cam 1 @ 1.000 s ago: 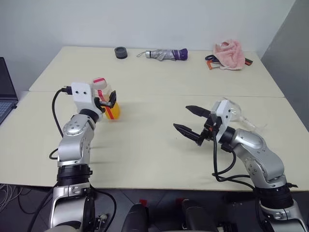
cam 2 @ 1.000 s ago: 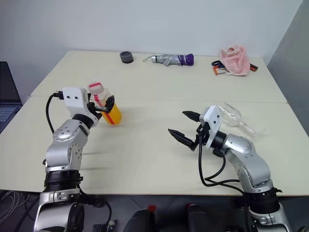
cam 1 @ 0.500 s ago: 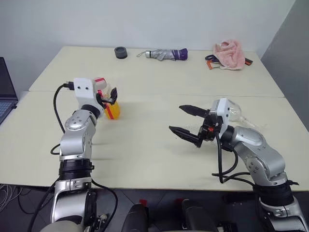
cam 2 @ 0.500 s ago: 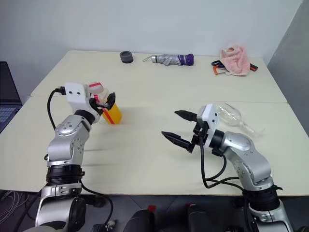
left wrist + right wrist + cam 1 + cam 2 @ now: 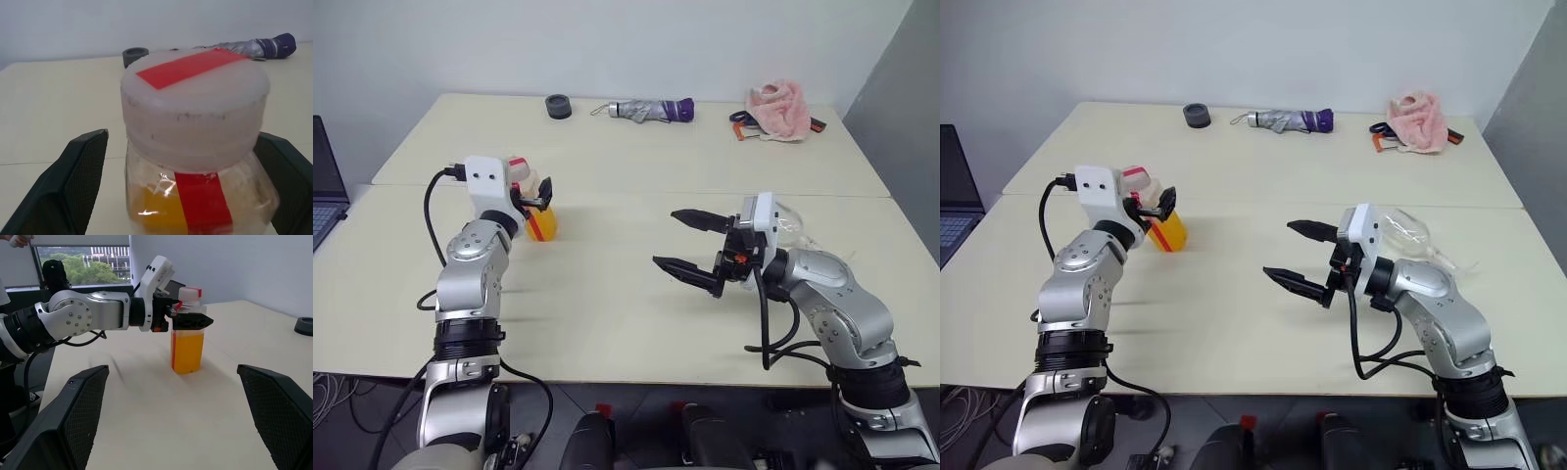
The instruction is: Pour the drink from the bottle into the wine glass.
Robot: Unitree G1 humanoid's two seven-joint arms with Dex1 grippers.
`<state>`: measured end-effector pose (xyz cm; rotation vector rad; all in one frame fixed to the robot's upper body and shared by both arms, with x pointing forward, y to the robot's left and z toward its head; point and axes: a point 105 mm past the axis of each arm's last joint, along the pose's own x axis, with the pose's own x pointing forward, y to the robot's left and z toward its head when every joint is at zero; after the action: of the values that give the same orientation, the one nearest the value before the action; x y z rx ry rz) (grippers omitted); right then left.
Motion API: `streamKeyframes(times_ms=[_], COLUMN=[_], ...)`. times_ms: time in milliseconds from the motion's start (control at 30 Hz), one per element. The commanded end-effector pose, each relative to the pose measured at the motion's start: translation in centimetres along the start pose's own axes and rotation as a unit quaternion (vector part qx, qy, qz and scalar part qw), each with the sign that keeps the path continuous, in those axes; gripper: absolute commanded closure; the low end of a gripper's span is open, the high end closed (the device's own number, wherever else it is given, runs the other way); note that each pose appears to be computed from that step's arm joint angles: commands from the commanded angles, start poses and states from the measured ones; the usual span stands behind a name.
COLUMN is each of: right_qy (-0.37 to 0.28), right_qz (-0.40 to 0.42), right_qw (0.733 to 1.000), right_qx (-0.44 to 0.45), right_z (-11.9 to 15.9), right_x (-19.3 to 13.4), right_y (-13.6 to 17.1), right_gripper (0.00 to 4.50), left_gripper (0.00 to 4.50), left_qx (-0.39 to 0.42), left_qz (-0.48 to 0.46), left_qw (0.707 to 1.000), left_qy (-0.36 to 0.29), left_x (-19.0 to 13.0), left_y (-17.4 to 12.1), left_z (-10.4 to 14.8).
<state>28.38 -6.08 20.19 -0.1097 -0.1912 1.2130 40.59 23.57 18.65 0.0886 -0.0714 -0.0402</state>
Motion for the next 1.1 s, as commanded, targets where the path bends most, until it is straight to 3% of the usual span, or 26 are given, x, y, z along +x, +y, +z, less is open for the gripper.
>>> streamKeyframes(times_ms=[33, 133, 167, 467, 767, 1000, 1100], right_qy=[-0.01, -0.011, -0.012, -0.015, -0.015, -0.013, 0.001], right_qz=[0.011, 0.01, 0.009, 0.005, -0.005, -0.074, -0.123], right_qw=[1.0, 1.0, 1.0, 1.0, 1.0, 0.996, 0.991], right_qx=[-0.011, -0.011, -0.01, -0.01, -0.026, -0.052, -0.061], right_z=[0.9, 0.9, 1.0, 0.9, 0.9, 0.6, 0.0], right_x=[0.2, 0.3, 0.3, 0.4, 0.2, -1.5, -3.5], right_y=[0.3, 0.3, 0.3, 0.1, 0.0, -1.1, -1.7], right_gripper=[0.0, 0.0, 0.0, 0.0, 0.0, 0.0, 0.0], left_gripper=[0.02, 0.02, 0.2, 2.58, 2.61, 2.63, 2.63], left_qx=[0.011, 0.014, 0.014, 0.016, 0.027, -0.008, -0.02], left_qz=[-0.002, -0.005, -0.006, -0.014, -0.045, -0.186, -0.302], left_qw=[1.0, 1.0, 1.0, 1.0, 0.998, 0.981, 0.951], left_qy=[-0.018, -0.017, -0.017, -0.022, -0.045, -0.059, -0.061], left_x=[0.2, 0.2, 0.2, 0.2, -0.9, -2.5, -3.6], left_y=[-0.1, -0.2, -0.2, -0.4, -1.1, -4.9, -8.8], left_z=[1.4, 1.4, 1.4, 1.5, 1.6, 1.8, 1.9])
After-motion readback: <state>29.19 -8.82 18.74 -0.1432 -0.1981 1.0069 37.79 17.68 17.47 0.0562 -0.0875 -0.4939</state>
